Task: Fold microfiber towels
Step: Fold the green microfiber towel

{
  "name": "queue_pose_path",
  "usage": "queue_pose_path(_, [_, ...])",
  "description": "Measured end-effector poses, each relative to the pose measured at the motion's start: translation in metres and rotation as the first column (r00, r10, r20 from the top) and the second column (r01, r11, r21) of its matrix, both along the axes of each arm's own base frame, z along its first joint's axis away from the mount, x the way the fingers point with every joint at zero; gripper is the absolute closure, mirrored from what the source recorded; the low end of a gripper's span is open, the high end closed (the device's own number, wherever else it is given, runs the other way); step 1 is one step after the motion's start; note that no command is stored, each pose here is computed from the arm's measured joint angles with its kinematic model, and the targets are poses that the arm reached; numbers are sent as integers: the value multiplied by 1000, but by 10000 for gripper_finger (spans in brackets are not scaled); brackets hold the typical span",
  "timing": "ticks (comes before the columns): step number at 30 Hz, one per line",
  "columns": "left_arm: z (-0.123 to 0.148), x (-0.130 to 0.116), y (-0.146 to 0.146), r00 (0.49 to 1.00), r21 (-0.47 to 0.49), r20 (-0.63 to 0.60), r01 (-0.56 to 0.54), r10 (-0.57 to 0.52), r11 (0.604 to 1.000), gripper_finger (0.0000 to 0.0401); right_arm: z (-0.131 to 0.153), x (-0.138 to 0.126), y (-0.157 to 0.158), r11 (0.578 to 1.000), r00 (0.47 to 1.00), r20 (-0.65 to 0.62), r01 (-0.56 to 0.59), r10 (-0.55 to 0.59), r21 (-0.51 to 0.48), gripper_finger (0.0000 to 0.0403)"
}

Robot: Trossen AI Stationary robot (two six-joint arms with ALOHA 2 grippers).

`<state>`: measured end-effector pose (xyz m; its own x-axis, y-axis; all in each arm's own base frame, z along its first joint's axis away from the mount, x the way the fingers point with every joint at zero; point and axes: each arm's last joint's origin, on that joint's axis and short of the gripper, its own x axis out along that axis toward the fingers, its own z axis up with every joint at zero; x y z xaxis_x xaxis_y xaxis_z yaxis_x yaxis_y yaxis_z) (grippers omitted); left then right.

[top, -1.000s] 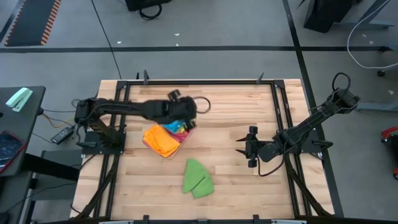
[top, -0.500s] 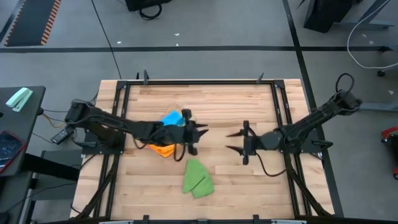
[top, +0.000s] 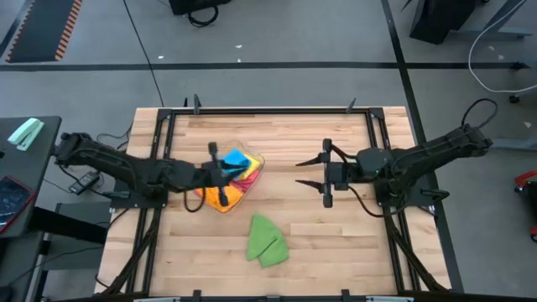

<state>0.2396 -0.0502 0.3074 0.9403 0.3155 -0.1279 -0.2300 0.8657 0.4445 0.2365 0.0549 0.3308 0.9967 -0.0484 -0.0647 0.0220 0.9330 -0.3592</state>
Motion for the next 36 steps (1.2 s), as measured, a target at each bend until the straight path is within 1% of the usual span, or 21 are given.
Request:
queue_pose_path(5, [0,-25,7,998,-28,59,-1,2,1000,376,-7,3,1,1000,999,-29,-27,28,7,200])
queue_pose_path(7, [2,-30,8,997,-45,81,0,4,999,378,-7,7,3,999,999,-4,-43,44,15,200])
queue_pose_path(11, [1,-30,8,996,-67,85,16,-10,998,376,-15,19,8,996,996,-2,-93,93,5,200])
queue_pose_path(17, [-1,-29,7,997,-72,81,18,-13,997,368,-35,43,14,995,995,-26,-98,98,-20,200])
queue_pose_path(21, [-1,-29,7,996,-95,87,17,-9,995,371,-43,59,19,994,993,-65,-105,103,-25,200])
queue_pose_path(25, [-1,-29,7,996,-95,86,17,-9,995,378,-49,79,25,993,982,-149,-119,114,-20,200])
queue_pose_path(30, [-1,-29,7,996,-116,92,15,-4,993,377,-62,107,33,990,948,-289,-143,136,-3,200])
queue_pose_path(33, [-1,-29,7,996,-124,92,14,-3,992,371,-71,124,38,987,925,-347,-163,154,3,200])
queue_pose_path(36, [-1,-29,7,996,-125,90,13,-2,992,367,-81,138,42,984,913,-373,-177,166,3,200])
